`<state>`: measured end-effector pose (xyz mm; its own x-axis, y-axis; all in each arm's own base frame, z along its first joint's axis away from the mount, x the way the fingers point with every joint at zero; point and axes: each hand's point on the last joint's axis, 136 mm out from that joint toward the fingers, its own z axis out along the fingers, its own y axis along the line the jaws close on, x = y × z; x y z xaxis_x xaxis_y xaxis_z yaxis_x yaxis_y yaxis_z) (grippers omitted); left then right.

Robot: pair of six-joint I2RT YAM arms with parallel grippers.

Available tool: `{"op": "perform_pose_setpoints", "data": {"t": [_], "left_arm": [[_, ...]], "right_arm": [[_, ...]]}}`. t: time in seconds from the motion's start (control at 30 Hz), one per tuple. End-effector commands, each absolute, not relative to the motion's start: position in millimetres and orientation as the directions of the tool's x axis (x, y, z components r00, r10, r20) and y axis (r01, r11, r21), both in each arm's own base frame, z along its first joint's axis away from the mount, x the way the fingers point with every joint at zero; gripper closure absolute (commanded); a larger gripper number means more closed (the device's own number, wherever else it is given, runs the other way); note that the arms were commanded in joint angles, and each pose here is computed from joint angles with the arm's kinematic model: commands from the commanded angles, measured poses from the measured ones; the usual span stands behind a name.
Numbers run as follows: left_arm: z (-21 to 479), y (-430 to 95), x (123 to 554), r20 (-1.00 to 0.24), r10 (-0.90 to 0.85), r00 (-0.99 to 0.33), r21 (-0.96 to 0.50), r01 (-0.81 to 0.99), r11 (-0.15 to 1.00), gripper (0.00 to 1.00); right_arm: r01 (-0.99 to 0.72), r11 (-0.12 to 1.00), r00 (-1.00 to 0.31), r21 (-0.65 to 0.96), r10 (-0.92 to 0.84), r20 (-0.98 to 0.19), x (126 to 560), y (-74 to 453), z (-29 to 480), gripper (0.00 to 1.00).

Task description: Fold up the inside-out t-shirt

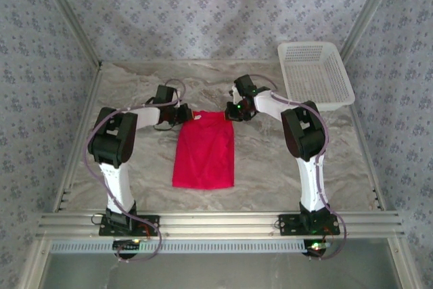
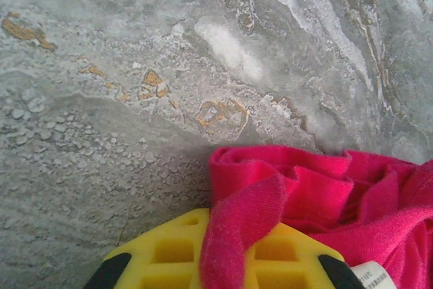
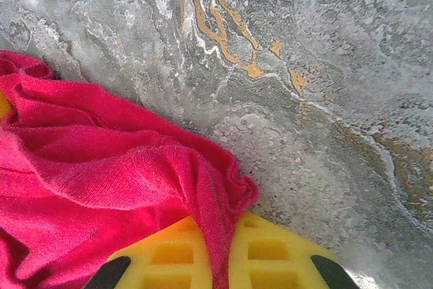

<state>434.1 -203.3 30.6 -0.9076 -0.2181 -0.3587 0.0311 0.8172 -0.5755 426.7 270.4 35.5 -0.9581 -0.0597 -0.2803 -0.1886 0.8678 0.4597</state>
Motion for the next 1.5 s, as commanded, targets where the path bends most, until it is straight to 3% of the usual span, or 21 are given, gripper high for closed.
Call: {"op": "perform_pose_setpoints", "data": {"t": [0.0, 0.17, 0.47, 0.6, 0.7, 0.83, 1.13, 1.27, 1.47], "left_arm": [[55, -209, 427, -0.345, -0.221, -0.912, -0.621, 0.045, 0.783, 1.00], [102, -211, 443, -0.388, -0.212, -0.897, -0.615, 0.081, 0.784, 1.00], [238, -204, 502, -0.561, -0.278, -0.780, -0.649, 0.205, 0.733, 1.00], [321, -198, 508, -0.675, -0.298, -0.675, -0.627, 0.312, 0.714, 1.00], [356, -194, 493, -0.745, -0.315, -0.588, -0.599, 0.381, 0.704, 1.00], [329, -198, 458, -0.759, -0.310, -0.573, -0.592, 0.410, 0.694, 1.00], [153, -201, 339, -0.636, -0.220, -0.739, -0.575, 0.264, 0.775, 1.00], [130, -190, 324, -0.601, -0.216, -0.770, -0.554, 0.206, 0.807, 1.00], [132, -184, 339, -0.609, -0.192, -0.769, -0.501, 0.185, 0.846, 1.00]], "right_arm": [[-0.214, 0.842, -0.948, 0.495, -0.056, -0.313, 434, 280, 59, 0.92], [-0.246, 0.821, -0.913, 0.516, -0.018, -0.407, 451, 283, 112, 0.95], [-0.348, 0.729, -0.793, 0.590, 0.107, -0.600, 500, 282, 266, 0.98], [-0.427, 0.642, -0.732, 0.637, 0.168, -0.660, 500, 279, 343, 0.98], [-0.489, 0.632, -0.694, 0.601, 0.137, -0.707, 481, 279, 363, 0.97], [-0.486, 0.621, -0.733, 0.615, 0.094, -0.674, 449, 282, 320, 0.97], [-0.353, 0.669, -0.875, 0.654, 0.012, -0.485, 334, 291, 153, 0.97], [-0.320, 0.696, -0.881, 0.643, 0.032, -0.473, 322, 282, 140, 0.97], [-0.331, 0.716, -0.868, 0.615, 0.025, -0.496, 343, 285, 148, 0.97]]}}
